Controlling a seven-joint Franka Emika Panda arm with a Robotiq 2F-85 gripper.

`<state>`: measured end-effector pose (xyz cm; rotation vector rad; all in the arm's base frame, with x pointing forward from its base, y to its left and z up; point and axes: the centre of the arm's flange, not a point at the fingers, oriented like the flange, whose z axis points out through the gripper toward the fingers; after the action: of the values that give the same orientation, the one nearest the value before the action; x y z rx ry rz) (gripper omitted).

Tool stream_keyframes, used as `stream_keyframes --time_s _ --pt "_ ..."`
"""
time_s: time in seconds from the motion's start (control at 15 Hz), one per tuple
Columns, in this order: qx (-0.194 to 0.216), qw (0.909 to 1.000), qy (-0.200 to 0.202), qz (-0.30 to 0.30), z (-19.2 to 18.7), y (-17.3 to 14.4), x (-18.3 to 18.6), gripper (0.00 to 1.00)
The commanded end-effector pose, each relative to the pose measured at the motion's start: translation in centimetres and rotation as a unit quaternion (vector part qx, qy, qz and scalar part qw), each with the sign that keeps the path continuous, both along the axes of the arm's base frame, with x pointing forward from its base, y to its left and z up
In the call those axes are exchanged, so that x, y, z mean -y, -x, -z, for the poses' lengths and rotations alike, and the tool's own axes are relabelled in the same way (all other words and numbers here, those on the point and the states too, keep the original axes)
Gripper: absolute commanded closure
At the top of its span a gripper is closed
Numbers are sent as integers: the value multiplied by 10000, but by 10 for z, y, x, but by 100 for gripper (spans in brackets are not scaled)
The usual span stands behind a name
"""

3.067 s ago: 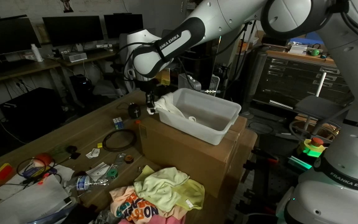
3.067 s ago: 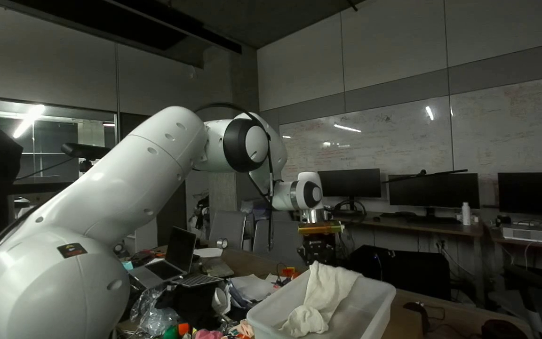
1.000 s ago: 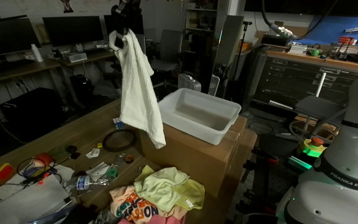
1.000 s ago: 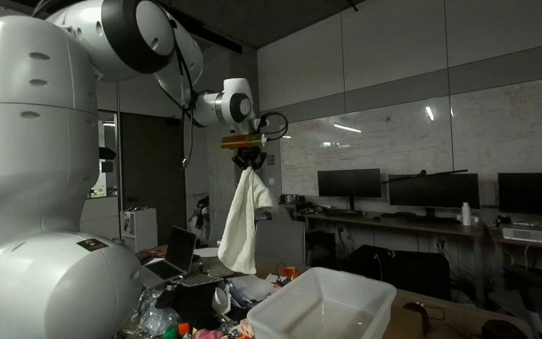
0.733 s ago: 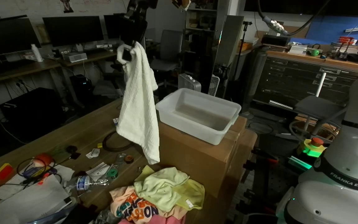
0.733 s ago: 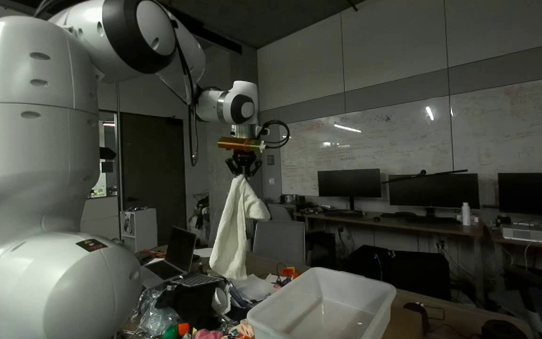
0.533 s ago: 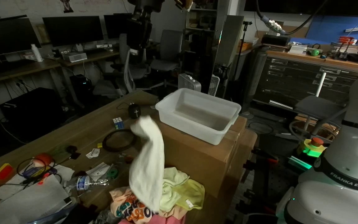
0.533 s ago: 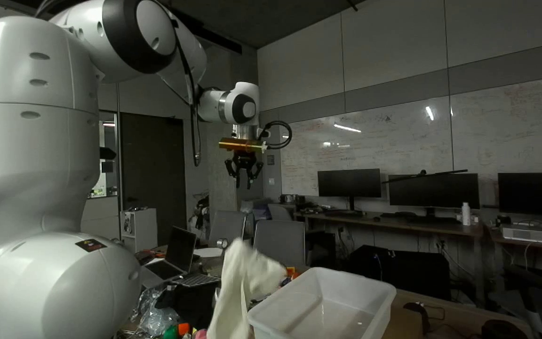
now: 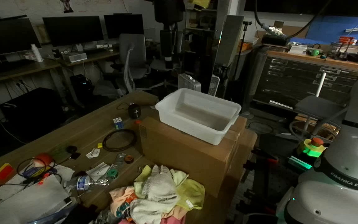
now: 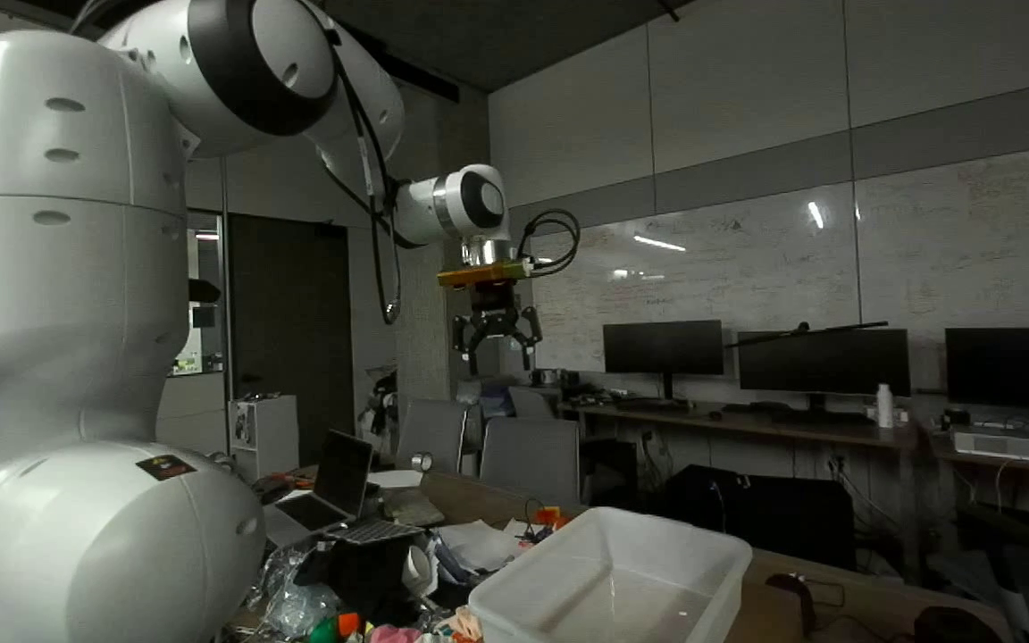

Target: Remove the things from the bowl and put them on the table

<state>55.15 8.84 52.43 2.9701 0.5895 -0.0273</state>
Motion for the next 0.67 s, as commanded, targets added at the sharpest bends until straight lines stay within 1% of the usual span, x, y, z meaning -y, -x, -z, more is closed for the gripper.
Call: stream_keyframes --time_s 0.0,0.2,0.33,0.4,0.47,0.6 --pt "-149 9989 351 264 4 32 40 0" --pt "-231 9980 280 512 18 57 71 0" --pt "-170 9970 209 720 25 73 89 0" --pt "-27 9968 149 783 28 79 98 0" --pt "301 9957 60 869 30 83 105 0" --pt "755 9915 -16 1064 31 85 115 0"
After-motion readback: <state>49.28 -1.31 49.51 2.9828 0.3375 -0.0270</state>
